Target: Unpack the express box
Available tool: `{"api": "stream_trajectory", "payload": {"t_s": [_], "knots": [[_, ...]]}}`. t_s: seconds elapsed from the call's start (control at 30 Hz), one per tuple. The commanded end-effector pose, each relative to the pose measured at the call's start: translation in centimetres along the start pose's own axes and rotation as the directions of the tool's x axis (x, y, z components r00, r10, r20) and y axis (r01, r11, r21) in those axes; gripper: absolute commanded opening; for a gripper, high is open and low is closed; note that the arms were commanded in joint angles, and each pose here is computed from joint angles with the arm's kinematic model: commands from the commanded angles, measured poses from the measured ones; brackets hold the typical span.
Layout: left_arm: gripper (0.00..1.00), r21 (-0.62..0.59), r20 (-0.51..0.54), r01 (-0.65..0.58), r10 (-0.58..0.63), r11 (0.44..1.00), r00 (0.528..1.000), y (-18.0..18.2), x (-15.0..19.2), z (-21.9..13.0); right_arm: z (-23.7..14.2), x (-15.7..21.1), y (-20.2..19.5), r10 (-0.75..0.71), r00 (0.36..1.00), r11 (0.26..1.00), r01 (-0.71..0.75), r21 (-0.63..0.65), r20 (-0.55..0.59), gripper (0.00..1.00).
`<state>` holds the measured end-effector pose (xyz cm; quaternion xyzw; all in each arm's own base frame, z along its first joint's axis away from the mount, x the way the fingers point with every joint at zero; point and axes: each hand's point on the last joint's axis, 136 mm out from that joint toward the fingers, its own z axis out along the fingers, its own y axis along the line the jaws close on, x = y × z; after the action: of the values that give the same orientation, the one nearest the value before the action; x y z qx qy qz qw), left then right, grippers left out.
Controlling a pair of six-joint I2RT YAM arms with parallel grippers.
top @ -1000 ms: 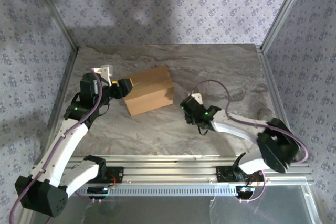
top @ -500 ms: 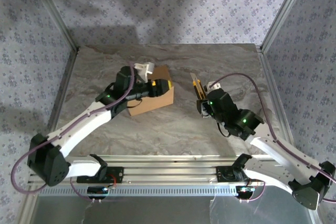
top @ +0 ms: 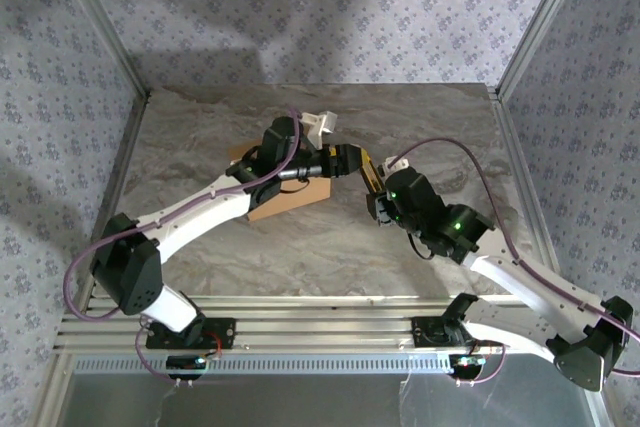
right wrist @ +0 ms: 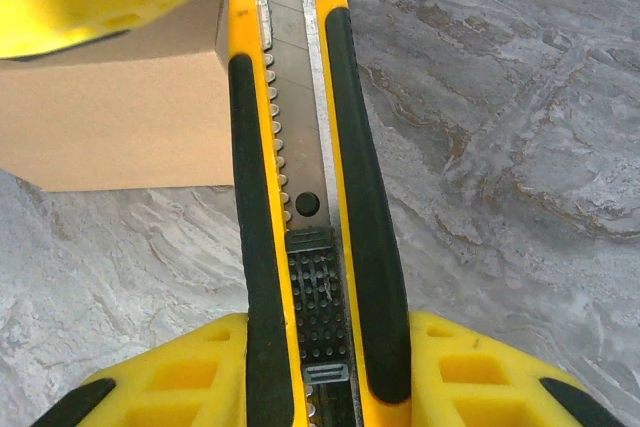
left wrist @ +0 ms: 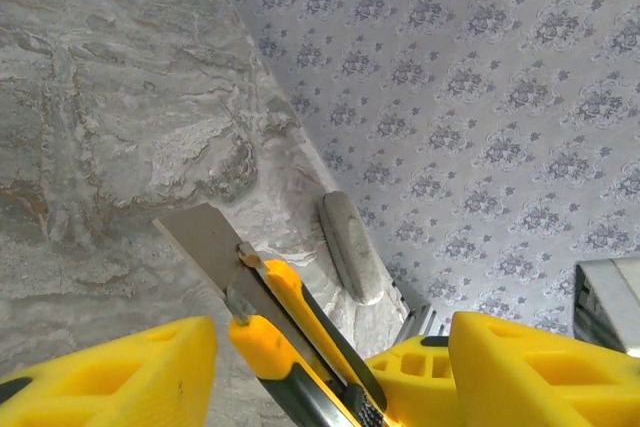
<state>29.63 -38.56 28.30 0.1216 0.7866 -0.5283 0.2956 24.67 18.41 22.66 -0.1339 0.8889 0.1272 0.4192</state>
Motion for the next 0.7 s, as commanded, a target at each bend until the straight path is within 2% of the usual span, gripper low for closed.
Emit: {"api": "stream_trajectory", "payload": {"t_s": [0.0, 0.3, 0.67], "knots": [[0.63, 0.078, 0.023, -0.009, 0.007, 0.997, 1.000, -2.1, -1.1, 0.3, -1.7, -2.4, 0.6, 0.006, 0.997, 1.000, -0.004, -0.029, 0.077, 0.21], [0.64, 0.132, -0.003, 0.017, -0.017, 0.991, 1.000, -2.9, -0.5, 1.2, -1.8, -2.9, 0.5, 0.007, 0.995, 1.000, -0.006, -0.015, 0.101, 0.22], [0.42, 0.181, -0.029, 0.067, -0.063, 0.981, 0.998, -3.1, 0.0, 3.5, -1.8, -3.2, 0.4, 0.018, 0.993, 1.000, -0.016, -0.012, 0.119, 0.21]]}}
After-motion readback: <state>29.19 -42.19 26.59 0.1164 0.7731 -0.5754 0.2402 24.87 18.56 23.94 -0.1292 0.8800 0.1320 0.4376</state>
